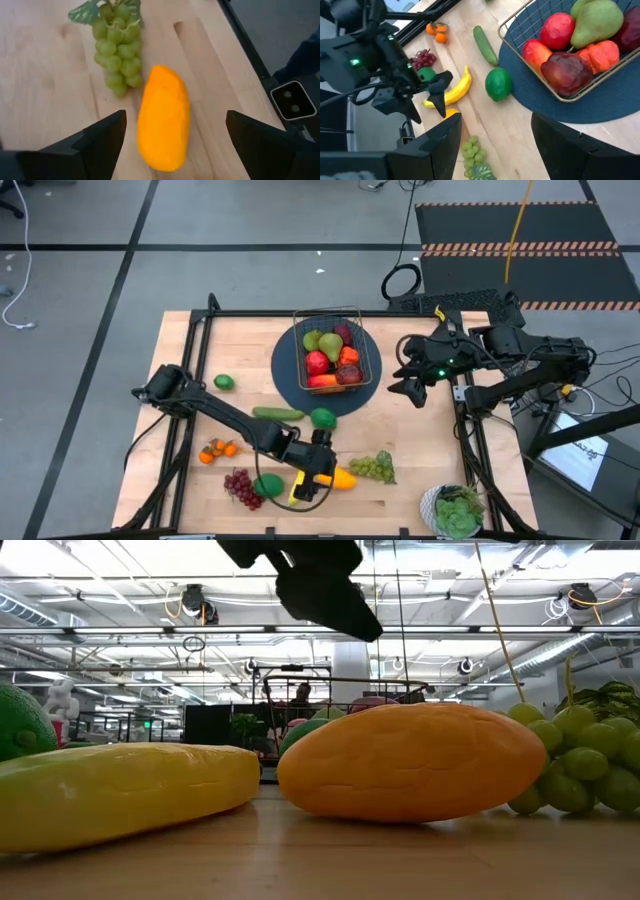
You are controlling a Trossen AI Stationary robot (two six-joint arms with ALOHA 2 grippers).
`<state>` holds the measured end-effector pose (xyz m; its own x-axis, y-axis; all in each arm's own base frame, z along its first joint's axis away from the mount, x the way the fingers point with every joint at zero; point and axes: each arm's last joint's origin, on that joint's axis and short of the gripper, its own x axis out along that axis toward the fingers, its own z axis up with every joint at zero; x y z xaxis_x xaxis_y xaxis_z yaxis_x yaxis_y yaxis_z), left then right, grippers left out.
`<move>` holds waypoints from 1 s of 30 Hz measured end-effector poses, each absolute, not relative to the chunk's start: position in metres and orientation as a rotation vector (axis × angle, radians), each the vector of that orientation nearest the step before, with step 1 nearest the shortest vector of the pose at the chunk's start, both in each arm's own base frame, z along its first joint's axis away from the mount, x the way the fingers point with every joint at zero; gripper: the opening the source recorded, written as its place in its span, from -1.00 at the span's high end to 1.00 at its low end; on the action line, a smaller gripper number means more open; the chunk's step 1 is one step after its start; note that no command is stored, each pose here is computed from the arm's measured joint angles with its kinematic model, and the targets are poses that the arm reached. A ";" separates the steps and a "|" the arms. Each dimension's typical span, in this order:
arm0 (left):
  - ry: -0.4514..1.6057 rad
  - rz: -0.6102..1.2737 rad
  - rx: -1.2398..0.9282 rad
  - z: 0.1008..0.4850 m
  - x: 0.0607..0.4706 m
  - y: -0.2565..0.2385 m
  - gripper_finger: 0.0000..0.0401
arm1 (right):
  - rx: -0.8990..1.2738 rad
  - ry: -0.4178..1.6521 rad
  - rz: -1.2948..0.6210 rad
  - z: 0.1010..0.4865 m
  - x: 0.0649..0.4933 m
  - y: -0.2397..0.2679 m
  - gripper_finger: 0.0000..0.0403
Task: Build produce basket
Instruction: Put the red mango into the gold wire basket
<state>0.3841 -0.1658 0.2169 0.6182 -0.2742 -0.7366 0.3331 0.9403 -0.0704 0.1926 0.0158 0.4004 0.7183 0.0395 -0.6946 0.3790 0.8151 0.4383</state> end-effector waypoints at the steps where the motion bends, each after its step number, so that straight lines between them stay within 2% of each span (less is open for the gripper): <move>1: 0.832 -0.356 0.082 0.217 0.385 -0.165 -0.71 | 0.601 0.751 -0.197 0.401 0.191 0.016 -0.17; 14: 0.872 -0.318 0.163 0.203 0.388 -0.159 -0.72 | 0.607 0.739 -0.197 0.403 0.188 0.016 -0.17; 19: 0.895 -0.327 0.174 0.183 0.393 -0.163 -0.73 | 0.620 0.738 -0.202 0.403 0.188 0.016 -0.17; 25: 0.888 -0.344 0.179 0.163 0.399 -0.172 -0.84 | 0.620 0.738 -0.203 0.403 0.188 0.016 -0.17; 30: 0.842 -0.375 0.138 0.161 0.401 -0.184 -0.92 | 0.623 0.738 -0.204 0.403 0.188 0.016 -0.17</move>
<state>0.4009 -0.1838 0.1611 0.6049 -0.2689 -0.7496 0.3767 0.9259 -0.0282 0.1883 0.0158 0.4031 0.7297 0.0395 -0.6826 0.3846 0.8018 0.4575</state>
